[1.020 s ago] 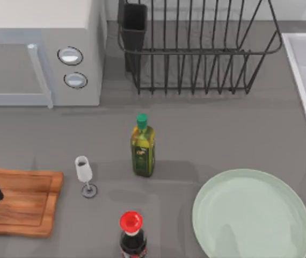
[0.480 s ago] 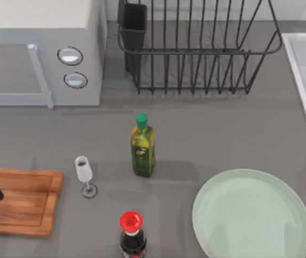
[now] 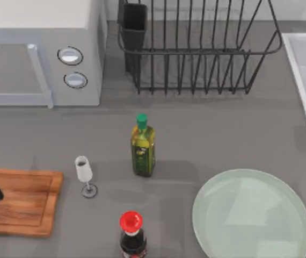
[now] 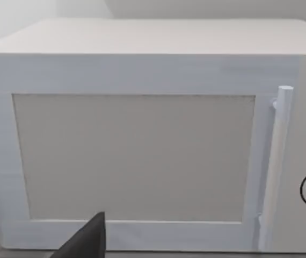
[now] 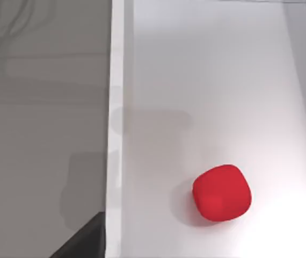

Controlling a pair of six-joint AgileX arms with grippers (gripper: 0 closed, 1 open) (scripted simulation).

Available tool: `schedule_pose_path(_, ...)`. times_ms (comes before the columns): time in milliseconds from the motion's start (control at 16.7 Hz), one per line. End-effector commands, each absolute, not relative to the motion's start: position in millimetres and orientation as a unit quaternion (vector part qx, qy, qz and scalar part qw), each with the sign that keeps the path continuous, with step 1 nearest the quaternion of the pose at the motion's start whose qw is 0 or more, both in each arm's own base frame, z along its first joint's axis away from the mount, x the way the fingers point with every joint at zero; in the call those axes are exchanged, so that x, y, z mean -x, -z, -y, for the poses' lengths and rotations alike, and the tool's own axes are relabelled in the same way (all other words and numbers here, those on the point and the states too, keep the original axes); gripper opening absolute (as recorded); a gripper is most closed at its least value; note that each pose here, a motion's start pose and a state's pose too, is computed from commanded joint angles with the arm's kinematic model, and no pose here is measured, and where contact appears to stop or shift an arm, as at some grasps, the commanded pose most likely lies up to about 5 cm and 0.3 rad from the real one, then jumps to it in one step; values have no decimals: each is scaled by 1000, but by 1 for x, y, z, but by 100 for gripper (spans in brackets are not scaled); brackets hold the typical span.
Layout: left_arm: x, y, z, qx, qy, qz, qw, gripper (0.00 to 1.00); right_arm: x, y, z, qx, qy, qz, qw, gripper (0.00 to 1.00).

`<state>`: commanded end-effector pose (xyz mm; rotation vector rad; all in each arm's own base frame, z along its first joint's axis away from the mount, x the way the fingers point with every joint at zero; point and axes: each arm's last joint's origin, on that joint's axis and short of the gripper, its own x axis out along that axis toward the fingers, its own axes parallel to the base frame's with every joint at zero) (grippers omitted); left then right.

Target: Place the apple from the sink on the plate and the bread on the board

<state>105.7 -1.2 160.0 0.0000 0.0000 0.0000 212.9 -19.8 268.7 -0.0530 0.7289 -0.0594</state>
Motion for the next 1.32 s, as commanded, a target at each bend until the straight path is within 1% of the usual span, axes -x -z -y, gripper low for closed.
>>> schedule_pose_path(180, -106, -160, 1, 0, 0, 0, 1000, 100, -275, -263, 33, 24, 28, -469, 883, 100)
schedule_pose_path(360, -106, -160, 1, 0, 0, 0, 1000, 100, -331, -242, 48, 18, 23, -559, 828, 100)
schedule_pose_path(540, -106, -160, 1, 0, 0, 0, 1000, 100, -373, -212, 62, 10, 16, -628, 778, 100)
schedule_pose_path(660, -106, -160, 1, 0, 0, 0, 1000, 100, -394, -192, 71, 5, 11, -663, 749, 100)
schedule_pose_path(900, -106, -160, 1, 0, 0, 0, 1000, 100, -415, -162, 80, -3, 4, -703, 711, 100)
schedule_pose_path(1320, -106, -160, 1, 0, 0, 0, 1000, 100, -418, -158, 79, -2, 2, -707, 707, 100)
